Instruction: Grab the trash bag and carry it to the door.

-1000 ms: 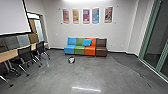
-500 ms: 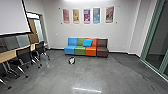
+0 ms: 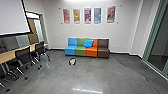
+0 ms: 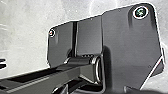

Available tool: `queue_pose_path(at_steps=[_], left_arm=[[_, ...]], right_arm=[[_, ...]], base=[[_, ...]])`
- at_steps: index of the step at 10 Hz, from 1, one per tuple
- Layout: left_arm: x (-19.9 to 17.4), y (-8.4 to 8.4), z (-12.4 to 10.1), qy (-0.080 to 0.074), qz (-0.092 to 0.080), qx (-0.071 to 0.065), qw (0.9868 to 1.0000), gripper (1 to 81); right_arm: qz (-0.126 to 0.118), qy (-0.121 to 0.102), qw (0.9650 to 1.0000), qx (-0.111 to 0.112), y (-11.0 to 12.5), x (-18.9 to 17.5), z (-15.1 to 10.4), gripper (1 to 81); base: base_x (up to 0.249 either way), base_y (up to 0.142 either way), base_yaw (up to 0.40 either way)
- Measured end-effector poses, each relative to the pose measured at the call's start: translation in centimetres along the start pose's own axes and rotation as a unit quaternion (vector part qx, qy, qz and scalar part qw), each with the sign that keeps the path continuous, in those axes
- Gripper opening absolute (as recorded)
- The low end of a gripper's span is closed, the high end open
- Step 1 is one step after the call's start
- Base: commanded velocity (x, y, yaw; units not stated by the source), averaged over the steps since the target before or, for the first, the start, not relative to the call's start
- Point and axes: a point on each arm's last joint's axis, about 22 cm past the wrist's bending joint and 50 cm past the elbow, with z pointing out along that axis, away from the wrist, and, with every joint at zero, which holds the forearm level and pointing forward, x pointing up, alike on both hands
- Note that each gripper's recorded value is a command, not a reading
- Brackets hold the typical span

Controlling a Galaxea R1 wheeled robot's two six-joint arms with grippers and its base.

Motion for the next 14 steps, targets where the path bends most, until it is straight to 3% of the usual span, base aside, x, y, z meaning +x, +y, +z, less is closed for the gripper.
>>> queue_pose_path(at_steps=[5,8,11,14], left_arm=[[0.0,0.0,0.0,0.000,0.000,0.000,1.0000,81.1],[0.0,0.0,0.0,0.000,0.000,0.000,1.0000,81.1],[-2.2,0.2,0.1,-0.023,-0.011,-0.002,0.9997,81.1],[-1.7,0.2,0.2,-0.021,-0.011,-0.003,0.9997,81.1]], right_arm=[[0.000,0.000,1.0000,0.001,-0.1,0.0,0.0,81.1],[-0.002,-0.012,0.9999,0.001,-0.1,0.0,0.0,81.1],[0.010,-0.034,0.9994,-0.001,0.0,-1.8,0.1,81.1],[0.011,-0.036,0.9993,-0.003,0.0,-1.6,0.3,81.1]], base=[[0.149,0.078,0.000],[0.149,0.078,0.000],[0.149,0.078,0.000],[0.149,0.078,0.000]])
